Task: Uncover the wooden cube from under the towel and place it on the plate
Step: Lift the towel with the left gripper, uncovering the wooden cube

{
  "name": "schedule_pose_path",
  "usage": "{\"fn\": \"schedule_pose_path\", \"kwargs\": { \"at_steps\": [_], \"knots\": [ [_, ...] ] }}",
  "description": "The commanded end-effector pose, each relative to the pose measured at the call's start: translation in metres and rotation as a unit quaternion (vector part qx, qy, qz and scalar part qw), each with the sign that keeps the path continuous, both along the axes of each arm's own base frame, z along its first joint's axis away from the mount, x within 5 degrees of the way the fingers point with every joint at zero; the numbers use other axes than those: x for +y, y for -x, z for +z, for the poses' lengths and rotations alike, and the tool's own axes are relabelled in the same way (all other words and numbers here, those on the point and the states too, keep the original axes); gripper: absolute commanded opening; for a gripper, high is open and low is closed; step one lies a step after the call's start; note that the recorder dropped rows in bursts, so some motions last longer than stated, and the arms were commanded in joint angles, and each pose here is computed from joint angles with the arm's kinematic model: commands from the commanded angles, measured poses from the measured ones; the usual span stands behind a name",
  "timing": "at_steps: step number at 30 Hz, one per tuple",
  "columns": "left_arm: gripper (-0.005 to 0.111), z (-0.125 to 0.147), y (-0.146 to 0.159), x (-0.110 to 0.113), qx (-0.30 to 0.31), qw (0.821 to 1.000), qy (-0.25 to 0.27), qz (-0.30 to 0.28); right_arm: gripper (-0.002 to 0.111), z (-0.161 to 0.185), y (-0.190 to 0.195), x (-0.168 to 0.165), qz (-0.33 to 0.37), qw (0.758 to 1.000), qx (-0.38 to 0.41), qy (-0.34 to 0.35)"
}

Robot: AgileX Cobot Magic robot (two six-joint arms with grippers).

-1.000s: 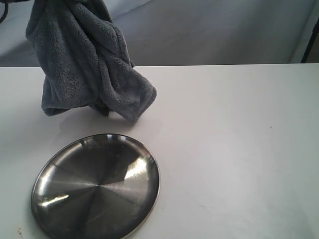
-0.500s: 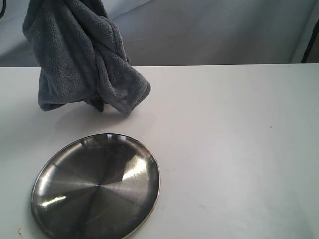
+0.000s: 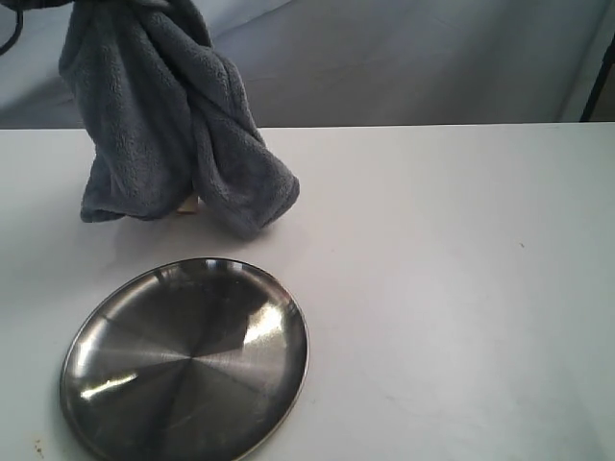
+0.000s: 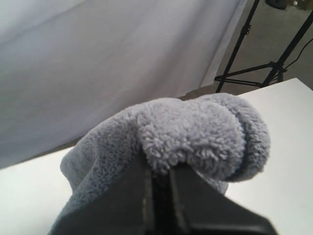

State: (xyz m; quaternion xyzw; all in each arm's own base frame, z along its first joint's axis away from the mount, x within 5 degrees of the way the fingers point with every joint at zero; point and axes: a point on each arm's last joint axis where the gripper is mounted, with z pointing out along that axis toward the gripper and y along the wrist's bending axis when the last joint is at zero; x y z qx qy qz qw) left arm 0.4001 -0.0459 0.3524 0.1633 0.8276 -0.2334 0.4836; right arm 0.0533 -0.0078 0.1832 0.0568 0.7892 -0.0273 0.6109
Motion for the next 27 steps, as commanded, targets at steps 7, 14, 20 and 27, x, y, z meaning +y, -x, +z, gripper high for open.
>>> {"fn": "schedule_pose_path", "kwargs": {
  "at_steps": [7, 14, 20, 27],
  "knots": [
    [0.000, -0.022, -0.012, -0.003, 0.014, 1.000, 0.027, 0.004, 0.000, -0.001, 0.000, 0.000, -0.005, 1.000, -0.002, -0.003],
    [0.000, -0.019, -0.013, -0.003, 0.010, 0.999, 0.030, 0.003, 0.000, -0.001, 0.000, 0.000, -0.005, 1.000, -0.002, -0.003],
    [0.000, 0.008, -0.009, -0.005, -0.024, 0.998, 0.056, 0.000, 0.000, -0.001, 0.000, 0.000, -0.005, 1.000, -0.002, -0.003],
    [0.000, 0.045, -0.005, -0.007, -0.068, 0.990, 0.127, 0.005, 0.000, -0.001, 0.000, 0.000, -0.005, 1.000, -0.002, -0.003]
  ]
}}
